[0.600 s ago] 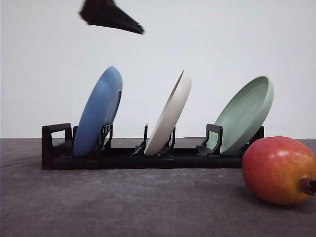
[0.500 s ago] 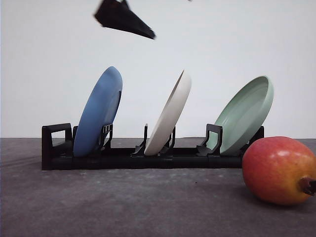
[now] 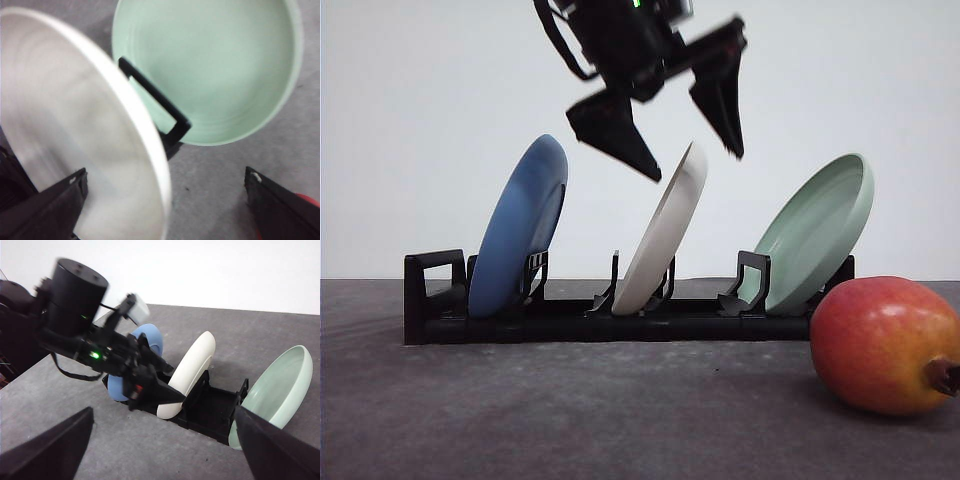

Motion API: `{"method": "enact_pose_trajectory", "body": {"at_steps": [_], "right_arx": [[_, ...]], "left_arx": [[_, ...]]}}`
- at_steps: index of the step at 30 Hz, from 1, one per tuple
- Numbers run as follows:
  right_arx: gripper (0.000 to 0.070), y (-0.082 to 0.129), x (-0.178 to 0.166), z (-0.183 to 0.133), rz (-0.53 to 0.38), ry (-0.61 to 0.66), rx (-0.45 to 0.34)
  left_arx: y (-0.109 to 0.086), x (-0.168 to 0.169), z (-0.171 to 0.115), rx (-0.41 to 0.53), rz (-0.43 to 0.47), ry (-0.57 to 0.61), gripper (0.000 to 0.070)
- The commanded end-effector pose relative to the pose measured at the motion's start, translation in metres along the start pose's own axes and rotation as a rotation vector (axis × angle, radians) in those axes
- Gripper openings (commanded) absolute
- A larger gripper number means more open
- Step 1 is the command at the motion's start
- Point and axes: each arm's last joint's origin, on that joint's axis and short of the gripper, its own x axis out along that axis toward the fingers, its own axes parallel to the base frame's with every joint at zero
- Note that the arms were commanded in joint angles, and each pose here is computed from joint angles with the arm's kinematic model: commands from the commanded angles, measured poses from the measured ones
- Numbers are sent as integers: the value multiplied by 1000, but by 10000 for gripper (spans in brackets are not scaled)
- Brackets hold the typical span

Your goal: Place pomegranate in white plate

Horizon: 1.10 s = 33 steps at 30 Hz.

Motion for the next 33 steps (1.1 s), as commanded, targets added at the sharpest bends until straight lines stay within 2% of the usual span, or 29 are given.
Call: {"method": "enact_pose_trajectory", "body": {"at_steps": [1, 4, 7, 12, 24, 33], "right_arx": [[574, 2, -2, 5, 1, -17, -2], [574, 2, -2, 5, 1, -17, -2], [574, 2, -2, 5, 1, -17, -2], [574, 2, -2, 5, 1, -17, -2], [574, 2, -2, 5, 1, -17, -2], [574, 2, -2, 4, 0, -10, 4]], "left_arx": [[-5, 8, 4, 6, -8, -18, 589], [-4, 16, 3, 5, -7, -12, 561], [-4, 18, 2, 5, -7, -7, 395], [-4, 18, 2, 2, -7, -6, 12], [-9, 11, 4, -41, -16, -18, 0], [-21, -44, 21, -20, -47, -151, 0]]}}
